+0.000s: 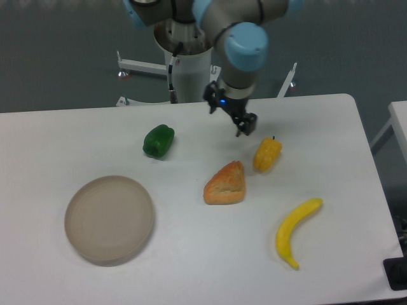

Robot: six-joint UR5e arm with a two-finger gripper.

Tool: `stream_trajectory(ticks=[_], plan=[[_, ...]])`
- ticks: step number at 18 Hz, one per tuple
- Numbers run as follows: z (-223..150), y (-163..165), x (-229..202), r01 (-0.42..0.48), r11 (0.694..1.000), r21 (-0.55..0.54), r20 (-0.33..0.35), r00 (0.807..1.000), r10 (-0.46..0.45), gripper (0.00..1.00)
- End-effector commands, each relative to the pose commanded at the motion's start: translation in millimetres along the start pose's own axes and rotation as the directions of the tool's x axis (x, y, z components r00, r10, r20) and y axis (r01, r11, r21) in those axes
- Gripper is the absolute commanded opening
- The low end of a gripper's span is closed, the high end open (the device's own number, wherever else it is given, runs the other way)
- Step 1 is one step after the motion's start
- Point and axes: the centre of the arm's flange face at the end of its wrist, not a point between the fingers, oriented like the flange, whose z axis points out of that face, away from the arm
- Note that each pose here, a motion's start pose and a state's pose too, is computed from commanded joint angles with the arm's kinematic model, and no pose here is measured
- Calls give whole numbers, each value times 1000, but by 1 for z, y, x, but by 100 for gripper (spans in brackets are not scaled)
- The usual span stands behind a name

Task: Pick up the green pepper from the table
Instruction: 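Move the open gripper over the green bell pepper and lower onto it, then close the gripper around the green bell pepper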

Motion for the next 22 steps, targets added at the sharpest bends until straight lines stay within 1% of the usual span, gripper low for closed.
stream_trajectory(ticks=[4,6,7,9,11,14,22], plan=[[24,-28,29,112,994,14,-42,993,-111,100],[39,-41,31,183,983,28,-31,983,-182,100],[45,-48,36,198,980,27,-30,980,-198,100],[57,-57,46,203,979,10,-42,978,-202,100],[73,-63,52,234,972,-16,-55,971,-234,100],[84,-69,57,225,974,-34,-65,972,-227,100],[69,-69,64,219,976,-11,-53,974,-219,100]])
